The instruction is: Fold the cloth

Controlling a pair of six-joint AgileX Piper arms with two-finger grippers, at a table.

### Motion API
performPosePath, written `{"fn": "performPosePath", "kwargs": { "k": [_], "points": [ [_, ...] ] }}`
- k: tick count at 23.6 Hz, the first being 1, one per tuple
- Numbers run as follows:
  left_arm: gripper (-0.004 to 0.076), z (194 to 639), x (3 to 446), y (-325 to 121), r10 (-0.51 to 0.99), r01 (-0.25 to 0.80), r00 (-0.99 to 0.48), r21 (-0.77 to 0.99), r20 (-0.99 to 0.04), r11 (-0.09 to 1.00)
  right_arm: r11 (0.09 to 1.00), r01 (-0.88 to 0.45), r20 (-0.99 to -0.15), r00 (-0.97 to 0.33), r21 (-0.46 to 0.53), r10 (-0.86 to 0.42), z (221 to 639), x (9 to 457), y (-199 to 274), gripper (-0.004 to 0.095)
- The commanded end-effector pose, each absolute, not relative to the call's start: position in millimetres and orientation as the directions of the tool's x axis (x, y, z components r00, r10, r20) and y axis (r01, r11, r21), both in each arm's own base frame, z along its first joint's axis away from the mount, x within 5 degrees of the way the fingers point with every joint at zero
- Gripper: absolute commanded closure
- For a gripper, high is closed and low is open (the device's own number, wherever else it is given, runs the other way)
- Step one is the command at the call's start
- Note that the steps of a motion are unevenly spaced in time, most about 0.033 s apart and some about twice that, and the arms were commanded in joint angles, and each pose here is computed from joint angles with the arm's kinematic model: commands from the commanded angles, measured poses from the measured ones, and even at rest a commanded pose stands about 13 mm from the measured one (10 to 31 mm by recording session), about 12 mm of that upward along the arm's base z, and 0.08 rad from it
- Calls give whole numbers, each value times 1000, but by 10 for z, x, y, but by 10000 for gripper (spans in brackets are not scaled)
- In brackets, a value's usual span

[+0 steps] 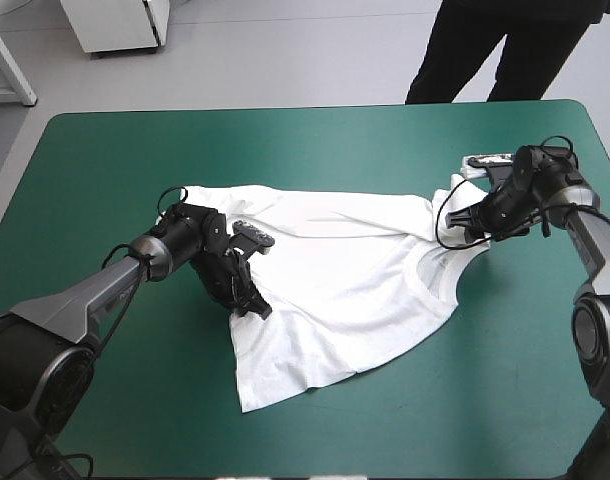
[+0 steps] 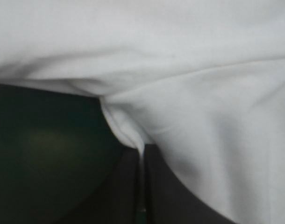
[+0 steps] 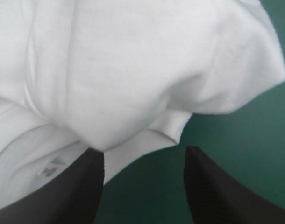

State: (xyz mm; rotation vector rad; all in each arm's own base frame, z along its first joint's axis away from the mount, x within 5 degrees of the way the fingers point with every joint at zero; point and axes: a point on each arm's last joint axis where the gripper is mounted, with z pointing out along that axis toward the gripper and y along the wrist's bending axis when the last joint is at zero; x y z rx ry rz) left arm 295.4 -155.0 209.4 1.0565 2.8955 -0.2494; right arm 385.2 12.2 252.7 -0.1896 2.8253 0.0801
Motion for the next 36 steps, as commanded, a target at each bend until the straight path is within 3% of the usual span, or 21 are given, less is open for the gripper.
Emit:
{"fn": "performPosePath", "kwargs": {
  "k": [1,9,12,14,16,18,22,27,32,36],
  "points": [
    [746,2147,2837,-1618,630,631,-773,-204,-79,749,990,-139,-361,-925,31,-119,2626,3950,87,422],
    [746,2147,2838,-1618,630,631,-773,-203,-80,748,995,-81,-337,-940,58,-57,2438,4036,-121,422],
    [746,2147,2844,-1621,628,631,-773,-201,-87,749,986,-99,-301,-952,137,-54,2257,4089,-54,438],
    [746,2147,2844,-1621,628,631,-773,-201,-87,749,978,-106,-249,-967,178,-60,2103,4106,-23,537],
    [746,2147,2843,-1620,629,631,-773,-201,-86,749,967,-134,-201,-975,215,-90,1976,4106,9,757],
    [746,2147,2844,-1621,627,630,-774,-201,-87,750,963,-157,-208,-972,219,-112,1976,4108,17,905],
    [746,2222,2833,-1622,627,629,-774,-208,-87,749,961,-159,-187,-975,227,-117,2039,4063,24,919],
    [746,2734,2785,-1594,616,657,-749,-164,-243,736,970,-180,-301,-945,166,-124,2634,3868,3,919],
    [746,3479,2514,-1426,587,659,-719,-96,-371,746,979,-186,-497,-859,80,-123,3503,3412,-9,919],
    [746,4150,2163,-1233,534,652,-652,-37,-538,757,985,-172,-631,-766,22,-120,3993,3061,-16,921]
  ]
}}
